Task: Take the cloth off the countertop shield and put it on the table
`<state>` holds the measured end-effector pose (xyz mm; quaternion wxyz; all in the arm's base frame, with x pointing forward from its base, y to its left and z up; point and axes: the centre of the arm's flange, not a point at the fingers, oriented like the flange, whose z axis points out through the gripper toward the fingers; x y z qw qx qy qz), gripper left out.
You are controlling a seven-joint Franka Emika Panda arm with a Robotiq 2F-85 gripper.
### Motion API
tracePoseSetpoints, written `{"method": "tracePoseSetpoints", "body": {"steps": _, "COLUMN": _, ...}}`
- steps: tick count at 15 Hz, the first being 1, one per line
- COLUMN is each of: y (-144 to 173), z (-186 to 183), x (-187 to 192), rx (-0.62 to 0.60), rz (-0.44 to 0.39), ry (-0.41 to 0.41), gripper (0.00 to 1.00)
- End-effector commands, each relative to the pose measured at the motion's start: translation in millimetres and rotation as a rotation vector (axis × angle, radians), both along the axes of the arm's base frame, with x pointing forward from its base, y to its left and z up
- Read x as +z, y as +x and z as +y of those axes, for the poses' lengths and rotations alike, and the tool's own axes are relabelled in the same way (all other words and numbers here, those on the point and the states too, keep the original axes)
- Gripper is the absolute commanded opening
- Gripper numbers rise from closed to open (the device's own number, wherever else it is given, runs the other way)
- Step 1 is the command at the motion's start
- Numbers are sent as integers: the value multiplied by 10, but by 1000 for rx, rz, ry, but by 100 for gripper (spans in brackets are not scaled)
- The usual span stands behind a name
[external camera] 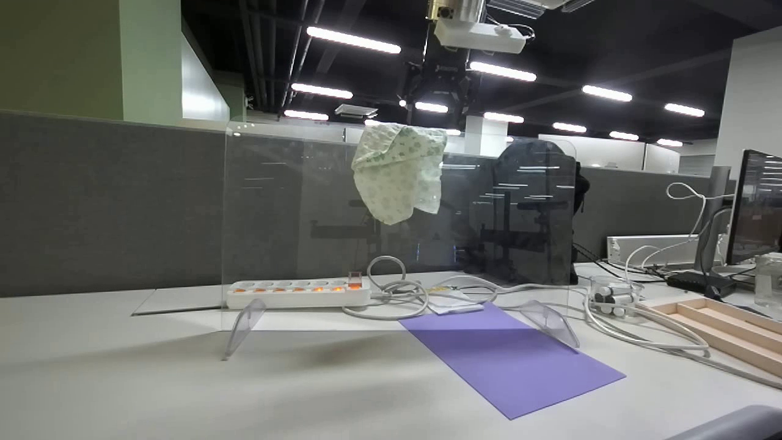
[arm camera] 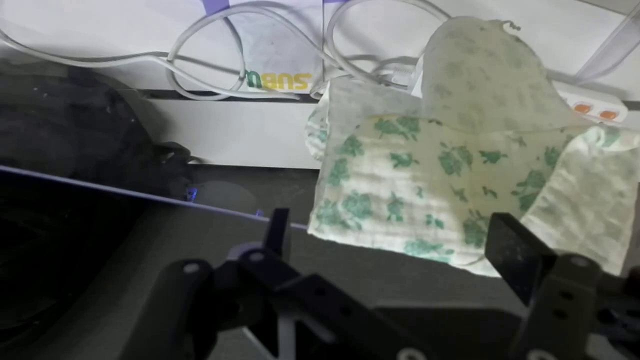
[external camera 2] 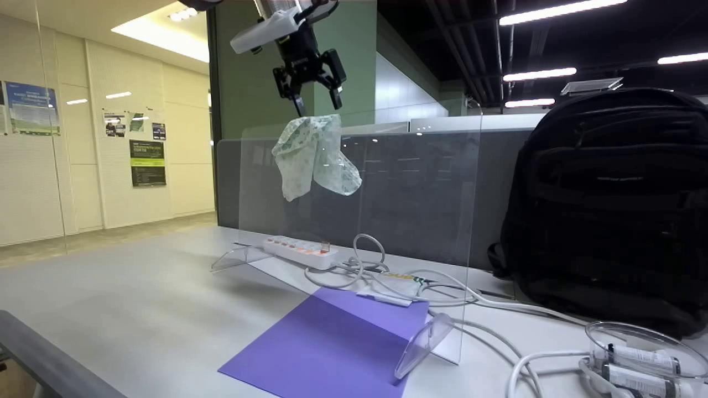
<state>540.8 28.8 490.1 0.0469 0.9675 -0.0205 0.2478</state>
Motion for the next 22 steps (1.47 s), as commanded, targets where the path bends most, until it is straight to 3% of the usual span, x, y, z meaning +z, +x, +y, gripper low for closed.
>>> {"method": "tracePoseSetpoints", "body": {"steps": 1, "y": 39, "z": 72, "x": -83, "rx": -75, "rz": -20, "ry": -18, "gripper": 100}}
{"method": "tracePoseSetpoints", "body": {"steps": 11, "y": 58, "z": 121, "x": -282, "rx": -90, "rz": 23, "ry": -36, "gripper": 100}}
{"method": "tracePoseSetpoints", "body": {"steps": 12, "y": 73, "z": 115, "x": -307, "rx": -81, "rz": 33, "ry": -32, "gripper": 75}}
{"method": "tracePoseSetpoints", "body": {"steps": 14, "y": 88, "z": 112, "x": -352, "rx": -76, "rz": 43, "ry": -27, "gripper": 68}}
{"method": "tracePoseSetpoints", "body": {"steps": 22, "y": 89, "z": 139, "x": -448, "rx": -52, "rz": 76, "ry": -13, "gripper": 10}}
